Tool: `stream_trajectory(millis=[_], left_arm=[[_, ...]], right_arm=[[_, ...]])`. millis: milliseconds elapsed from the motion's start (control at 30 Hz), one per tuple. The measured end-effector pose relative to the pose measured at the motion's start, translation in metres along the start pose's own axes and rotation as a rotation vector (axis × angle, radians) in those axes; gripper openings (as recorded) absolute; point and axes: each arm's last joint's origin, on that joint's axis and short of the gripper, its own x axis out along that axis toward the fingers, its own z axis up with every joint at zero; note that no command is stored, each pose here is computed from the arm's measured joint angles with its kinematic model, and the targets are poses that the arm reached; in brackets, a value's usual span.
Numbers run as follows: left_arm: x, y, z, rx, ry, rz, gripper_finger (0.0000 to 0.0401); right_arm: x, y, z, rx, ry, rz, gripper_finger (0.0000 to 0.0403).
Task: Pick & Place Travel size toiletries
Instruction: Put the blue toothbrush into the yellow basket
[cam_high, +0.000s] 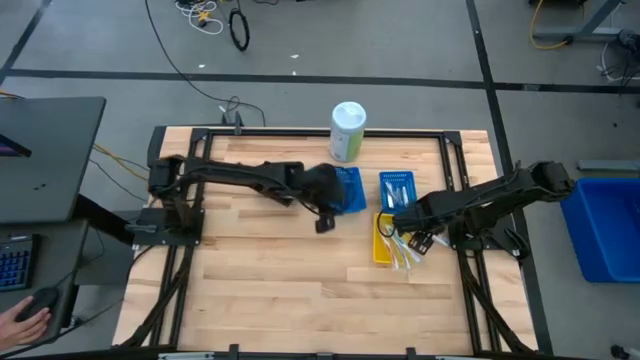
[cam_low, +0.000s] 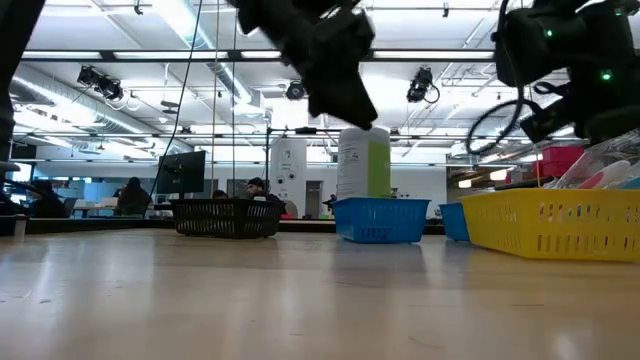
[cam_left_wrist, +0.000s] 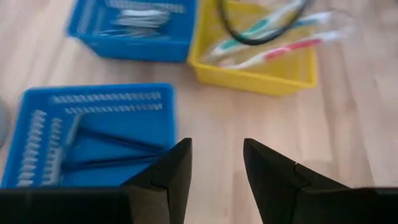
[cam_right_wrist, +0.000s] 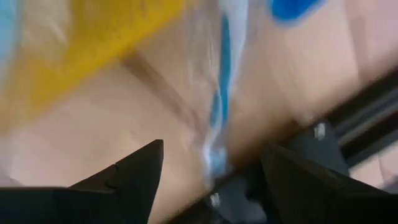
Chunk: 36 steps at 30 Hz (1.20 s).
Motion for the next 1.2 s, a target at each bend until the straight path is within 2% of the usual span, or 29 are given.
stream_trajectory(millis=[100,167,400,600,800,933,1200], left_arm=[[-0.006,0.011,-0.019,-0.074,-0.042,0.021,0.0153],[-0.01,0.012,-0.03,-0.101,-0.089,0.024,0.0153],[-0.02,0.013,-0.077,-0.218,-0.1,0.044,0.0153],[-0.028,0.013,-0.087,-0.245,-0.134,0.059,0.0153],[-0.029,0.011,-0.086,-0.229,-0.149,0.05,0.0153],[-0.029,0.011,-0.085,-0.211,-0.15,0.051,0.0153],[-0.03,0.011,-0.085,-0.216,-0.155,0.069,0.0153]], right_arm=[[0.0,0.0,0.006,0.015,-0.065,-0.009,0.0262],[0.001,0.0,0.009,0.03,-0.061,0.012,0.0252],[0.004,-0.005,0.013,0.075,-0.049,0.002,0.0233],[0.008,-0.003,0.021,0.086,-0.104,-0.005,0.0228],[0.024,-0.004,0.021,0.126,-0.07,-0.021,0.0207],[0.03,-0.004,0.022,0.128,-0.065,-0.027,0.0165],[0.028,-0.006,0.02,0.158,-0.026,-0.026,0.0037]])
